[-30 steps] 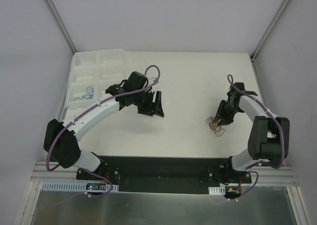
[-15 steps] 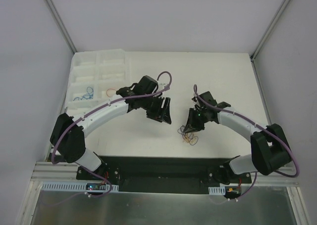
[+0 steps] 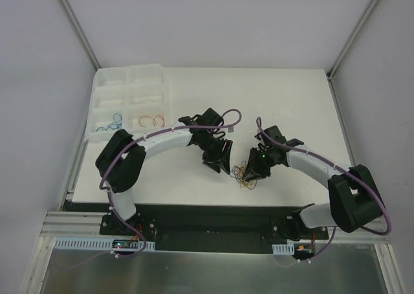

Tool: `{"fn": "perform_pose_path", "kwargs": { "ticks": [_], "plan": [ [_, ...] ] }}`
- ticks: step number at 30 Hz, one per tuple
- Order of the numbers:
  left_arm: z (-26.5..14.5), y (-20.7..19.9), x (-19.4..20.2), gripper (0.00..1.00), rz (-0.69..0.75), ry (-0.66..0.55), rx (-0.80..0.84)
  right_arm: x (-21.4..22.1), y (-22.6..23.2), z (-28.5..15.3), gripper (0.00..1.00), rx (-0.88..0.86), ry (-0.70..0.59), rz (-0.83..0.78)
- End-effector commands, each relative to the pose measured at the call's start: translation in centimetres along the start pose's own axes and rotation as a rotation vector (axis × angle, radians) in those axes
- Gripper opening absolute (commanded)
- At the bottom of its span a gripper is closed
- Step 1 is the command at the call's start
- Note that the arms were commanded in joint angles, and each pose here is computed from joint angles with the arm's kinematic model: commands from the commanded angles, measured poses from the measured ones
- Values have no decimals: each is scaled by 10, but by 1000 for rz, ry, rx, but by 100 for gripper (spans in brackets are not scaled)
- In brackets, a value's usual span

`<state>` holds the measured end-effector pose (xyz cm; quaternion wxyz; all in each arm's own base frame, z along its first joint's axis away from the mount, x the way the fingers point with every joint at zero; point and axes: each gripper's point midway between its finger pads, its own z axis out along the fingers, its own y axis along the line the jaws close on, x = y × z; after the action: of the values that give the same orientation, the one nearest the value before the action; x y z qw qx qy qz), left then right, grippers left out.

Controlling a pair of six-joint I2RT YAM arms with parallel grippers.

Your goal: Untangle the cables

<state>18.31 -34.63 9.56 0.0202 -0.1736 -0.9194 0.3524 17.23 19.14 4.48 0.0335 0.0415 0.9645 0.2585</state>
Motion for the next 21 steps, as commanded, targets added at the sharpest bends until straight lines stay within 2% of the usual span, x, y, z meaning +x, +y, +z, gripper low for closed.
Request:
{"fn": "perform_pose_path", "kwargs": {
  "ticks": [1, 6, 12, 15, 18, 21],
  "plan": [
    [2, -9, -3, 49, -8, 17, 18, 0, 7, -7, 25, -33, 12, -50],
    [12, -5, -1, 52, -28, 50, 15, -3, 2, -4, 20, -11, 26, -76],
    [23, 2, -8, 49, -13, 34, -37, -1, -5, -7, 1, -20, 34, -106],
    [31, 3, -10, 50, 4, 36, -56, -2, -8, -10, 1, -34, 36, -106],
    [40, 3, -13, 59, 3, 38, -75, -2, -10, -10, 0, -53, 47, -102],
    [49, 2, -13, 59, -26, 65, -62, -4, -11, -11, 0, -67, 47, -97]
  ]
}}
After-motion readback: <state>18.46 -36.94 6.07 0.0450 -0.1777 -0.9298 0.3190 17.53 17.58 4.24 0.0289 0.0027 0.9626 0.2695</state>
